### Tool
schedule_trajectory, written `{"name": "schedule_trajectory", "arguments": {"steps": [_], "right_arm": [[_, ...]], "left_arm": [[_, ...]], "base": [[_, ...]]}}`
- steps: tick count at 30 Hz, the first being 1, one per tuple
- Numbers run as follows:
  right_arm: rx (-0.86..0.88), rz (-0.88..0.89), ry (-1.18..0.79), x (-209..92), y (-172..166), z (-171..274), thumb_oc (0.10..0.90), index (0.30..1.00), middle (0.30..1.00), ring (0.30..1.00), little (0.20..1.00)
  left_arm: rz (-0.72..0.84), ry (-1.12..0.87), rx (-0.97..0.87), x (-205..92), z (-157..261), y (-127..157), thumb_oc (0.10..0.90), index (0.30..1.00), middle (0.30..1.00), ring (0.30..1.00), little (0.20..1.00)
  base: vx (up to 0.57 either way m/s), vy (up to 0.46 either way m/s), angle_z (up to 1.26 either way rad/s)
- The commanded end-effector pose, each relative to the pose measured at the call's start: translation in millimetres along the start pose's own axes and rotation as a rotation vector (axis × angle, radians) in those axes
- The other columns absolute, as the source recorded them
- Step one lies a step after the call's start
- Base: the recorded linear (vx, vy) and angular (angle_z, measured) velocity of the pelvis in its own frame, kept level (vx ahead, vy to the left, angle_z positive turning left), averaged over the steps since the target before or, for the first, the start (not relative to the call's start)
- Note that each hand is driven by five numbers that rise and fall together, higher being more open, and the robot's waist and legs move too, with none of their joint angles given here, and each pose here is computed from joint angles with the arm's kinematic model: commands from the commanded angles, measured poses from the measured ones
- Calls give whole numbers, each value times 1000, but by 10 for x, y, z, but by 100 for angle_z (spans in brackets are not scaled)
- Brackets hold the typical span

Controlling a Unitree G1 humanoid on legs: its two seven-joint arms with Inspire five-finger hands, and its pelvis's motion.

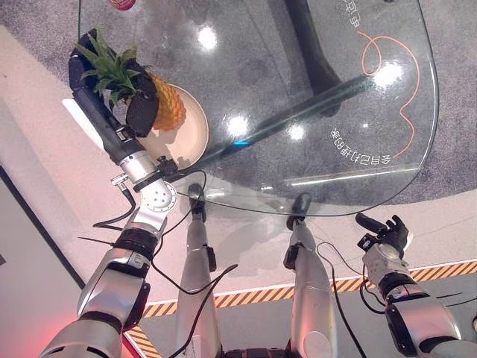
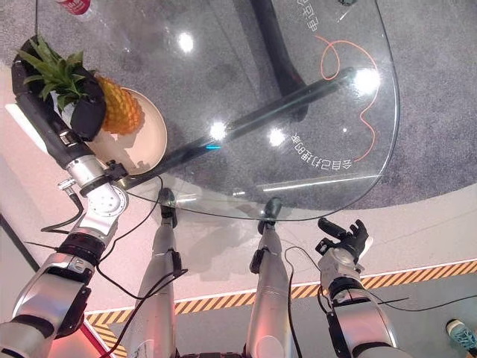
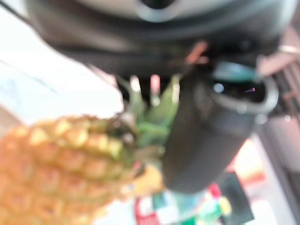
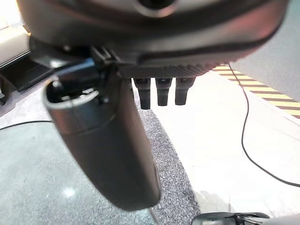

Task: Pick up the fruit to the plate

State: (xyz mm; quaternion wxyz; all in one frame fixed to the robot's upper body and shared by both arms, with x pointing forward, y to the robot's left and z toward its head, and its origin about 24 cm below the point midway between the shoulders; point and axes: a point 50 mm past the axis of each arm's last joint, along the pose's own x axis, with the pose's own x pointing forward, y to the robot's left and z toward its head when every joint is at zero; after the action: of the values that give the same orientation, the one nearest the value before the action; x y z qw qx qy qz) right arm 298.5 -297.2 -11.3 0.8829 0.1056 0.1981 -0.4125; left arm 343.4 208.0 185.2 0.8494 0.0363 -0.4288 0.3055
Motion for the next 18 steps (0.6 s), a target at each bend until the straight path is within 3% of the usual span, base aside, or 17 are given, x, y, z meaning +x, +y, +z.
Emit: {"name": "schedule_trajectory", "arguments": {"steps": [1,13,18], "right_arm": [[3,-119,-26,55,-251,9,800,900,900,900,900],[11,-141,-24,66,-321,-7,800,900,900,900,900],[10,-151,-19,68,-356,-25,800,900,900,900,900]], "left_arm": [[12,-100,-69,133,146,11,583,714,714,714,683],[-55,-60,-76,-70,85,18,567,700,700,700,667],[-72,-27,-69,-199,36,54,613,740,740,740,713]], "base": [[0,0,0],[0,0,0],[0,0,0]]}}
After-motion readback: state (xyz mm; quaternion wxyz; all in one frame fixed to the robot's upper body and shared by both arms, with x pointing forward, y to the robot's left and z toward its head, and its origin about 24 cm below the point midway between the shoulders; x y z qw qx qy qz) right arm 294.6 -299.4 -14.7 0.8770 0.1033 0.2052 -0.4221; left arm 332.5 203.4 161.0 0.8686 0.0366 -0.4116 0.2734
